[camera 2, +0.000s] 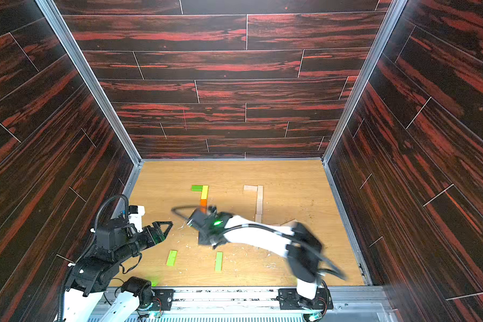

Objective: Assemble a giraffe with building blocks
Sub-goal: Pick up the building block from the center of the board, then assemble the building block at the center of the board.

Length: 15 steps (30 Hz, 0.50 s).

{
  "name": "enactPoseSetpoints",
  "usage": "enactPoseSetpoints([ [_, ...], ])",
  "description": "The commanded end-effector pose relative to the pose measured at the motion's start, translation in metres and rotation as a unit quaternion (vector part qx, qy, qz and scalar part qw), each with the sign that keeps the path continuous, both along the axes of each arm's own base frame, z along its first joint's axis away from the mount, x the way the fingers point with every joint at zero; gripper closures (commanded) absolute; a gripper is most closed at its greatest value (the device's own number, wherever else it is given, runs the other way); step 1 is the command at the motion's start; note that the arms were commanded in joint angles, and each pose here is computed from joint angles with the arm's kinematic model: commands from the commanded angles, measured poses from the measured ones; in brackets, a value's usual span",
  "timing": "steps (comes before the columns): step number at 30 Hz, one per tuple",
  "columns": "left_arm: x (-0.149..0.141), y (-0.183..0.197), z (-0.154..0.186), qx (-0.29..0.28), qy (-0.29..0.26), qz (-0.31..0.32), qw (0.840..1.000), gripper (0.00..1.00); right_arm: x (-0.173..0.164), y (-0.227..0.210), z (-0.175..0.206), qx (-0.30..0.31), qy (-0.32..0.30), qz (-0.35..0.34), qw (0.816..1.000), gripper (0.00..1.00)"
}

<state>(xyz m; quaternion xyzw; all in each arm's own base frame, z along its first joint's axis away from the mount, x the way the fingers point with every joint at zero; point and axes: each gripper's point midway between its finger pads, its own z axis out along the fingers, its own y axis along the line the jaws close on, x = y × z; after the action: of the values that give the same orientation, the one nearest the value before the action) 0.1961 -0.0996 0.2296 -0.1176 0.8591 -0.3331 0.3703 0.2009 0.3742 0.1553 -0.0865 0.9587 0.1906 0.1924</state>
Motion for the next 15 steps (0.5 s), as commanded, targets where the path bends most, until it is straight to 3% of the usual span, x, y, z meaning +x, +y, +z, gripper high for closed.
enactPoseSetpoints([
  [1, -0.001, -0.023, 0.007, -0.047, -0.010, -0.056, 0.997, 0.21, 0.031, -0.022, 0.039, 0.002, -0.114, 0.074, 0.991, 0.96],
  [3, 0.002, -0.032, 0.001, -0.063, 0.007, -0.080, 0.995, 0.21, 0.032, -0.024, 0.053, 0.000, -0.165, 0.154, 0.974, 0.96],
  [6, 0.010, -0.045, -0.017, -0.080, 0.038, -0.105, 0.991, 0.21, 0.021, -0.023, 0.066, 0.007, -0.232, 0.283, 0.931, 0.91],
  [8, 0.012, -0.048, -0.032, -0.079, 0.068, -0.111, 0.988, 0.21, 0.029, -0.034, 0.060, -0.021, -0.255, 0.316, 0.914, 0.88],
  [11, 0.013, -0.046, -0.052, -0.066, 0.104, -0.103, 0.987, 0.22, 0.035, -0.048, 0.030, -0.059, -0.242, 0.380, 0.891, 0.87],
  [15, 0.017, -0.043, -0.068, -0.056, 0.126, -0.092, 0.986, 0.22, 0.022, -0.072, -0.019, -0.096, -0.180, 0.492, 0.846, 0.88],
])
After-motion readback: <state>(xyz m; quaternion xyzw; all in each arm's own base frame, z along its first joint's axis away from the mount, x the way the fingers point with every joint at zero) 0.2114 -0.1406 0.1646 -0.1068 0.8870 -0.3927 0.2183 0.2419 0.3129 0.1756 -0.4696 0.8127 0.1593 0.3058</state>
